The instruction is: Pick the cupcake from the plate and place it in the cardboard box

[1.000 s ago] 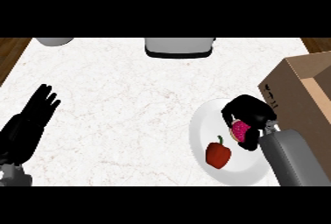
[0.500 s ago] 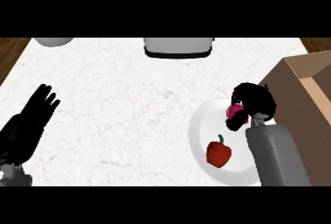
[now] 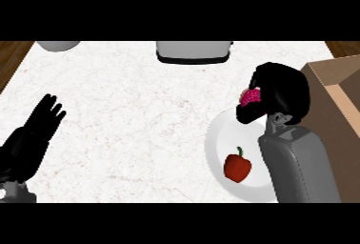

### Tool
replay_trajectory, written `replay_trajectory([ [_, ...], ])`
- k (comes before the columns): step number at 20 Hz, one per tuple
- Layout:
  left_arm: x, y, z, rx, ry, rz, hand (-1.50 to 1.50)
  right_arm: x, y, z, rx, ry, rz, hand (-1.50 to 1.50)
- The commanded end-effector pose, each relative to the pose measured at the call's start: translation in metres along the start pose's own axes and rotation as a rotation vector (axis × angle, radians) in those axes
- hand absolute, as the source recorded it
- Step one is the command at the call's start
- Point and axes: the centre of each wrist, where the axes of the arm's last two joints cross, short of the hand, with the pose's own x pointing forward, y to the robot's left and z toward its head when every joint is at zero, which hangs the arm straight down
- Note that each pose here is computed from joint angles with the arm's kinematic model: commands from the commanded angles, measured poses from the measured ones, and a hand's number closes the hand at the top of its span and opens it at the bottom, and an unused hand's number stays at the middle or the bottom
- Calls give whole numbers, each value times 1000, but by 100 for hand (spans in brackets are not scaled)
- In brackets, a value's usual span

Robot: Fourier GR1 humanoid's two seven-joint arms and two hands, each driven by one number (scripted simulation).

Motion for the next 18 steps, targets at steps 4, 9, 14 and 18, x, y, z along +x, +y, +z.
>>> replay_trajectory([
  [4,4,4,-18,4,4,12,0,21,-81,31,-276,122,-71,150],
  [9,16,5,-12,10,-11,-9,0,12,-110,21,-353,248,-36,150],
  [14,10,-6,3,-6,13,1,0,-43,-130,5,-378,299,-58,150],
  [18,4,-1,4,-5,-5,-15,0,-58,-136,-9,-334,308,13,150],
])
